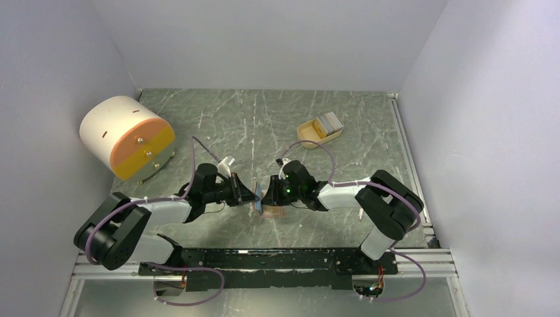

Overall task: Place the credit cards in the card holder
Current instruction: Insert the credit card into the card holder.

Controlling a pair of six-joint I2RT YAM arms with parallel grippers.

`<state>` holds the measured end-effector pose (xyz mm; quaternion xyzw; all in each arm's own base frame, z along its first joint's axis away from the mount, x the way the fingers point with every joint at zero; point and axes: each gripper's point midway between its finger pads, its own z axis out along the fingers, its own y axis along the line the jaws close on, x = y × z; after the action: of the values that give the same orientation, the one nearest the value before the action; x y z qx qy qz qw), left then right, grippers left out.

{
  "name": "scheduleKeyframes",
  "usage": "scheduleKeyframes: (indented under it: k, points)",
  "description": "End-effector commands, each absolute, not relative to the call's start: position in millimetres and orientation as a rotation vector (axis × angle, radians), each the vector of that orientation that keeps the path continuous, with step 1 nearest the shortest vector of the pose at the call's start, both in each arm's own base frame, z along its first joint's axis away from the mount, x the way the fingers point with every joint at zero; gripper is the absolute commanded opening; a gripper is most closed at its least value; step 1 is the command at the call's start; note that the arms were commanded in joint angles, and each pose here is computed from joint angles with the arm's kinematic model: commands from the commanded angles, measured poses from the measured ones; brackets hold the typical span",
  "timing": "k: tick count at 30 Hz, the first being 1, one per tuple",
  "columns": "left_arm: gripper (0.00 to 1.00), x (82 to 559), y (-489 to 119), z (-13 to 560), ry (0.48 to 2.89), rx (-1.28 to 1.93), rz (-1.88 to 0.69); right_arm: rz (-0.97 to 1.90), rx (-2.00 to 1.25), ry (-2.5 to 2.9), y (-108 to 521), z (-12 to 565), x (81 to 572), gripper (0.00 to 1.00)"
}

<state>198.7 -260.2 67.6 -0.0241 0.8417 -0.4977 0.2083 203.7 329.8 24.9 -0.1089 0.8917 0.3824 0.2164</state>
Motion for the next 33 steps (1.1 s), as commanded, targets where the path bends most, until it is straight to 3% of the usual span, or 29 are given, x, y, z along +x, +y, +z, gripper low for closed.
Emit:
scheduleKeyframes:
  k: [1,19,33]
  points:
    - [0.09,198.5,-263.9,67.2,2.337,-0.030,-1.409,1.016,-0.284,2.492,321.9,15.1,200.5,0.28]
    - [0.09,197.0,-259.8,39.0,2.418,-0.055,-1.346,0.940,-0.254,2.437,309.1,38.4,209.6,0.30]
    - [0.09,199.8,-257.0,42.0,2.419,-0.064,-1.310,0.958,-0.218,2.346,307.0,81.5,216.8,0.44]
